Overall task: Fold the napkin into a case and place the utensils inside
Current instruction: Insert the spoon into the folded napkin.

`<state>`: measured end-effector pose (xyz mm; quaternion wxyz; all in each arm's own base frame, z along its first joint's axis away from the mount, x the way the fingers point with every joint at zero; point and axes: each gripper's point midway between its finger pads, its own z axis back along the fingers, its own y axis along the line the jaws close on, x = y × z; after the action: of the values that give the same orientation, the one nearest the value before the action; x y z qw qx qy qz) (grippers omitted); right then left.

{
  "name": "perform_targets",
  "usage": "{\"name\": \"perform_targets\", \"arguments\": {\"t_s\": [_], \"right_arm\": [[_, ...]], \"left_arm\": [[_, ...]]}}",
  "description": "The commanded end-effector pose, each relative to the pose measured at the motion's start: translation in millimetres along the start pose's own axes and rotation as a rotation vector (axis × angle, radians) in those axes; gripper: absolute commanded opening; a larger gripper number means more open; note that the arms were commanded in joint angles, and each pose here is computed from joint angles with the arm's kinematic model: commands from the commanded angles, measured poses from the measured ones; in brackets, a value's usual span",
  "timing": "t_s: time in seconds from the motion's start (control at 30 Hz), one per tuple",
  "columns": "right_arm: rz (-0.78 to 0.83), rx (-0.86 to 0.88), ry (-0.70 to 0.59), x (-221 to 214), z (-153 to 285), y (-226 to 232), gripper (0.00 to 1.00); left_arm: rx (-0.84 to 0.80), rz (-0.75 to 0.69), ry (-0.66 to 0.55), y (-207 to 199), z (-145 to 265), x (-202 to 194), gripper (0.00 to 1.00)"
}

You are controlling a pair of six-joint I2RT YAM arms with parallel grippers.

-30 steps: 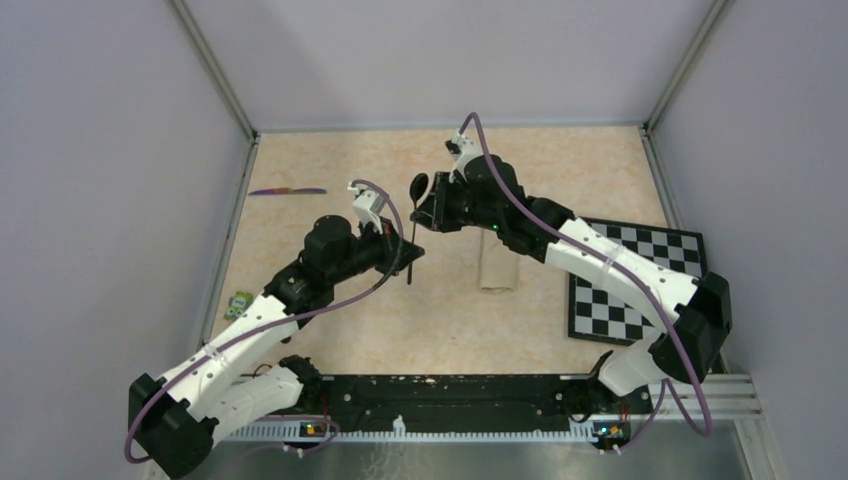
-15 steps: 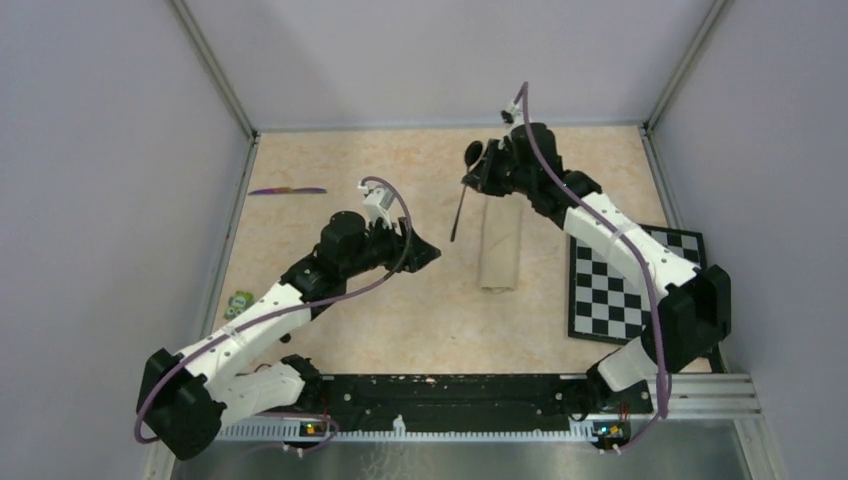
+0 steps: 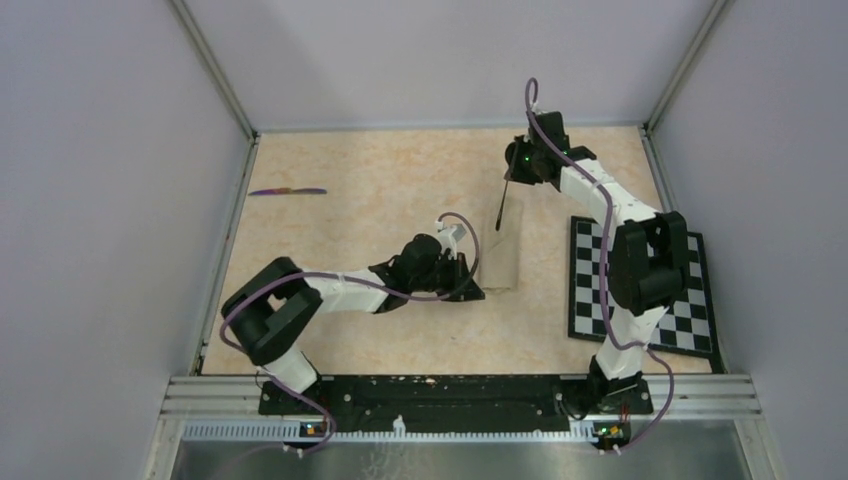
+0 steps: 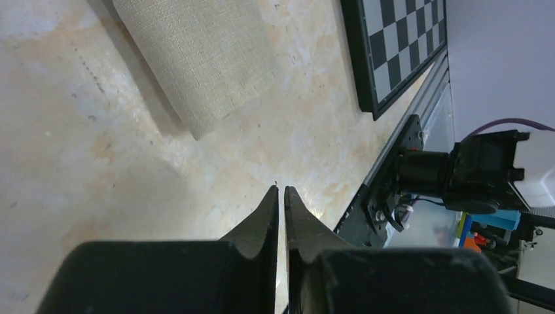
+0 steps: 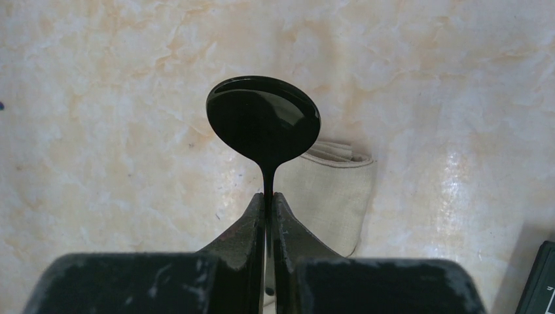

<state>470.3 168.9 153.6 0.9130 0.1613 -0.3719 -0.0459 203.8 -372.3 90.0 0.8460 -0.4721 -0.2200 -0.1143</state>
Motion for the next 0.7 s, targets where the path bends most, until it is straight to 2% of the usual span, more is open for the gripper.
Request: {"name": "perform_targets", "arguments": {"t_s": [0.0, 0.37, 0.67], "right_arm": [[0.043, -0.008, -0.048, 18, -3, 4, 0.00], [0.044, -0.036, 0.016, -7, -30, -9, 0.00], [0.028, -0.023, 0.091, -32, -29, -7, 0.00]], "left_arm": [[-0.112, 0.009, -0.077, -26, -27, 24, 0.09], [-0.035, 0.074, -0.025, 8, -60, 7, 0.07], [0.002, 0.092, -0.021, 24, -70, 2, 0.07]]}}
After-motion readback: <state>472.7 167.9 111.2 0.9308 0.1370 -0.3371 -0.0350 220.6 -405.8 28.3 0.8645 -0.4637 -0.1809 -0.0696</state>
